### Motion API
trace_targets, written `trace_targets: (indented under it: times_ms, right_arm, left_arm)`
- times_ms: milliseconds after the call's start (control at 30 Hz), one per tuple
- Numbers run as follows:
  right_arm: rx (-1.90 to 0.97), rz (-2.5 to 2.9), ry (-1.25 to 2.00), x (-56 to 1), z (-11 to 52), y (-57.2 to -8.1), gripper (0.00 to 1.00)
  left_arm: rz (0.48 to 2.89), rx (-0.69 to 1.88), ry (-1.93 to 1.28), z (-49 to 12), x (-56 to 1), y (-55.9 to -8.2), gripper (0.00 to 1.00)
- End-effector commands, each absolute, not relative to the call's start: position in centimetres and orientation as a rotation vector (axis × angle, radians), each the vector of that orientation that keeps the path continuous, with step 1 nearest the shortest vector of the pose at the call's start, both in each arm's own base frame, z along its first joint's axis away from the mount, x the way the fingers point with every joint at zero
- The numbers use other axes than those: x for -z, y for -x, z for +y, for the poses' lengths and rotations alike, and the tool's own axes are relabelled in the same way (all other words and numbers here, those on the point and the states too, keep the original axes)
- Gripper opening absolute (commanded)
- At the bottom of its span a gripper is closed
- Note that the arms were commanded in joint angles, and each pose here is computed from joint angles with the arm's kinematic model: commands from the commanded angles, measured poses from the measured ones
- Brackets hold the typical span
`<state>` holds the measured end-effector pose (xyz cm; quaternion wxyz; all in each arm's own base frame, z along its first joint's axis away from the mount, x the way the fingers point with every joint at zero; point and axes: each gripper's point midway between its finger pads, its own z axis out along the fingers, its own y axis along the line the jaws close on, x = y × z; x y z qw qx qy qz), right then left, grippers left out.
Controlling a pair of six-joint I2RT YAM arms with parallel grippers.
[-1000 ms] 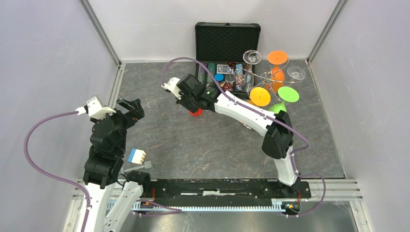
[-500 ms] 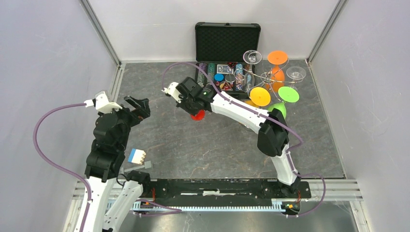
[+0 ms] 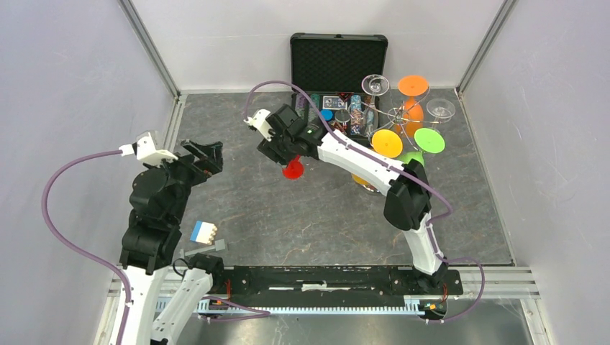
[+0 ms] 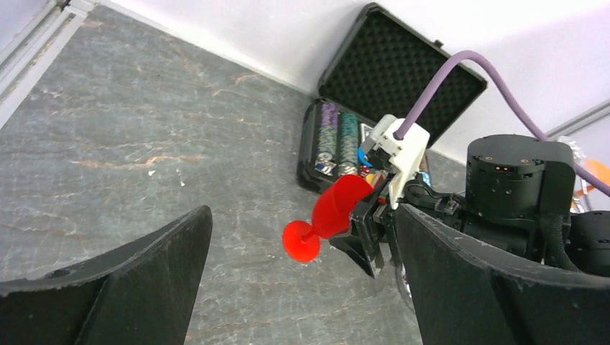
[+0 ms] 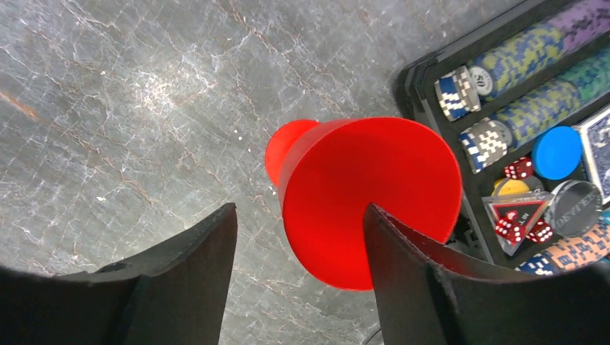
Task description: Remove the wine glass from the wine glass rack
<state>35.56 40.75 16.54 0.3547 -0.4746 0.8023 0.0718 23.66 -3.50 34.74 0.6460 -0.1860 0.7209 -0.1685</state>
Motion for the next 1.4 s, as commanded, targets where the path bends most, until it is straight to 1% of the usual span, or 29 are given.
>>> trace_targets:
  times_ms: [0, 167, 233, 333, 433, 567, 667, 733, 867, 1000, 1100, 1133, 1200, 1267, 1367]
  right_arm:
    - [-0.288, 1.898, 1.096, -25.4, 41.6, -36.1, 0.72]
    - [-0.383, 1.826, 1.049, -30.1, 41.4, -34.9, 0.78]
    - [-0.406, 1.788, 1.035, -32.2, 40.8, -34.2, 0.79]
    - [-0.408, 1.723, 0.946, -36.3, 38.5, -33.2, 0.80]
    - [-0.441, 1.666, 0.872, -39.2, 36.0, -31.4, 0.79]
    - [-0.480, 1.550, 0.762, -43.4, 32.1, -28.7, 0.80]
    - [-0.451, 1.494, 0.653, -45.7, 28.9, -27.8, 0.80]
    - [-0.397, 1.466, 0.541, -46.9, 26.0, -27.7, 0.79]
    - [-0.203, 1.453, 0.232, -46.8, 18.7, -28.1, 0.77]
    - [-0.101, 1.448, 0.083, -46.4, 14.1, -27.2, 0.72]
    - [-0.059, 1.459, 0.042, -45.7, 12.1, -26.5, 0.58]
    - [-0.048, 1.465, 0.033, -45.5, 11.6, -26.2, 0.51]
    - [-0.027, 1.479, 0.003, -44.9, 10.5, -25.8, 0.44]
    - [-0.023, 1.482, -0.014, -44.5, 9.6, -25.3, 0.44]
    - [-0.027, 1.481, -0.032, -44.3, 8.6, -24.6, 0.46]
  left_arm:
    - [1.531, 0.487, 0.394, -4.5, -38.7, -23.1, 1.00]
    - [1.534, 0.494, 0.373, -4.7, -38.7, -22.9, 1.00]
    - [1.539, 0.540, 0.353, -5.5, -38.5, -22.9, 1.00]
    - [1.538, 0.682, 0.223, -8.6, -38.6, -23.3, 1.00]
    - [1.572, 0.837, 0.109, -11.8, -39.1, -23.8, 1.00]
    - [1.548, 1.065, 0.024, -15.2, -40.5, -24.0, 1.00]
    - [1.517, 1.207, 0.005, -17.3, -41.4, -23.9, 1.00]
    - [1.553, 1.263, -0.007, -19.1, -41.2, -24.0, 1.00]
    - [1.634, 1.360, -0.025, -24.4, -40.5, -23.5, 1.00]
    - [1.667, 1.454, 0.024, -29.0, -40.5, -23.6, 1.00]
    - [1.659, 1.541, 0.003, -32.5, -41.3, -22.8, 0.98]
    - [1.668, 1.555, -0.017, -33.8, -41.4, -22.5, 0.97]
    - [1.698, 1.575, -0.039, -36.3, -41.2, -21.6, 0.94]
    - [1.719, 1.591, -0.052, -38.4, -41.1, -20.7, 0.89]
    - [1.714, 1.582, -0.017, -39.8, -41.5, -20.6, 0.82]
